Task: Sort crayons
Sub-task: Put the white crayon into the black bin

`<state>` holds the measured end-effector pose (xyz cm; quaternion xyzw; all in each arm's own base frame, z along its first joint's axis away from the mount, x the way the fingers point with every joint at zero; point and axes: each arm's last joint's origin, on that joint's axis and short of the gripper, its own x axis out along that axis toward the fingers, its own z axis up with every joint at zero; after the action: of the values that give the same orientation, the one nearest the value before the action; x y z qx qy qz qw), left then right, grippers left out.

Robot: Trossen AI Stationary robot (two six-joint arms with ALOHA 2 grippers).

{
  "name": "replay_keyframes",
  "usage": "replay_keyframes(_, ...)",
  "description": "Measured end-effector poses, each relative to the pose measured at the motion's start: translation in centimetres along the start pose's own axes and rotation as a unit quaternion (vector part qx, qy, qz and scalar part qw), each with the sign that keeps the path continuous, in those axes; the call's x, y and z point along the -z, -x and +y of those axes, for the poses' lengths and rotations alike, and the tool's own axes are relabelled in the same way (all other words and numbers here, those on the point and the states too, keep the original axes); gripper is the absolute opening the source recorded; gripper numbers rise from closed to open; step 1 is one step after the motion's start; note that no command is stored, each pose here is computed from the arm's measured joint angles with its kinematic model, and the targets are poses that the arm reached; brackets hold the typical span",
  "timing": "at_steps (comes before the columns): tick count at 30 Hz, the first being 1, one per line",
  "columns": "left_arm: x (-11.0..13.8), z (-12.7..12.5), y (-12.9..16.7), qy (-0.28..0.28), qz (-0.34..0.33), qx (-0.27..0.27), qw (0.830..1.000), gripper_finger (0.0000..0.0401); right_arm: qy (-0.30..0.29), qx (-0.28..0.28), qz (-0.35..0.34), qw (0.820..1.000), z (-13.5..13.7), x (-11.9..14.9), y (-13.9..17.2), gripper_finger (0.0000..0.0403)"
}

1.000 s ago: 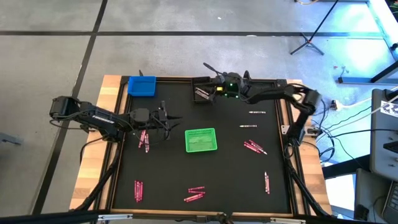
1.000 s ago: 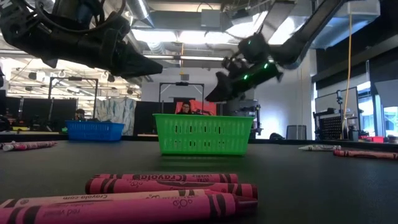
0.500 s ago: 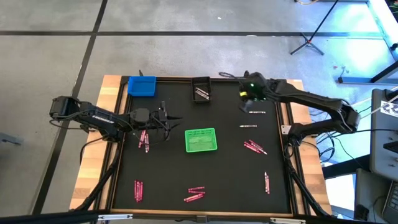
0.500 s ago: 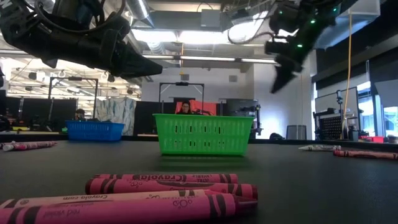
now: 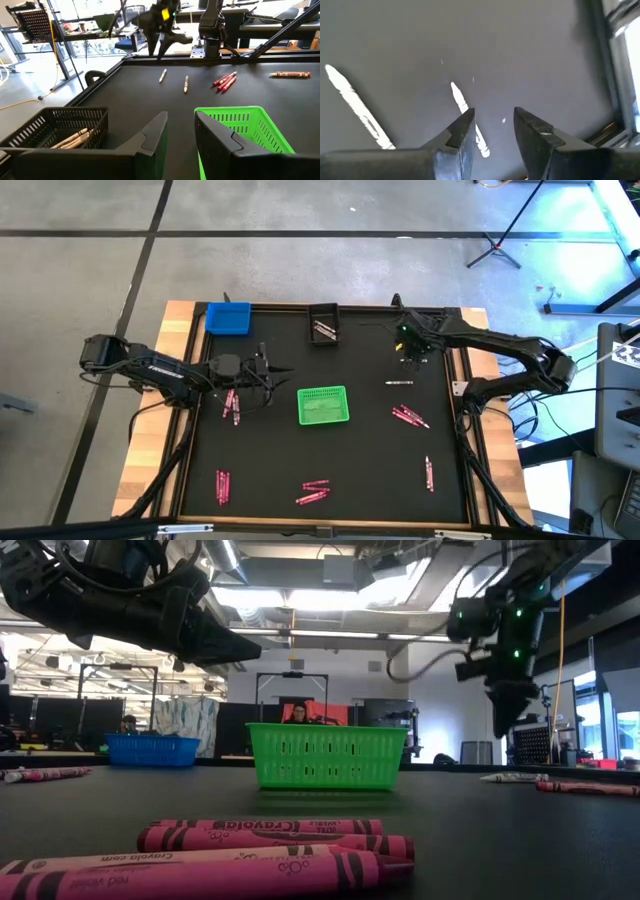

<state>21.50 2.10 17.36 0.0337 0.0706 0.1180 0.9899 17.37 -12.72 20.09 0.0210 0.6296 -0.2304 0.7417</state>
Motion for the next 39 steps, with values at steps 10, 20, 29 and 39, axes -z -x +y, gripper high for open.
replay_keyframes(10,0.0,0.0,0.0,0.000,0.000,0.000,1.000,0.0090,0.020,-0.051,0.084,0.995,-0.5,0.2,-4.0,0.0131)
replay_keyframes(20,0.0,0.0,0.0,0.000,0.000,0.000,1.000,0.0090,0.049,-0.066,0.135,0.988,0.0,0.1,-6.5,0.0127)
replay_keyframes(29,0.0,0.0,0.0,0.000,0.000,0.000,1.000,0.0090,0.093,-0.068,0.135,0.984,0.0,0.0,-6.8,0.0037)
replay_keyframes(39,0.0,0.0,0.0,0.000,0.000,0.000,1.000,0.0090,0.089,-0.051,0.119,0.988,-0.8,-1.6,-5.8,0.0026)
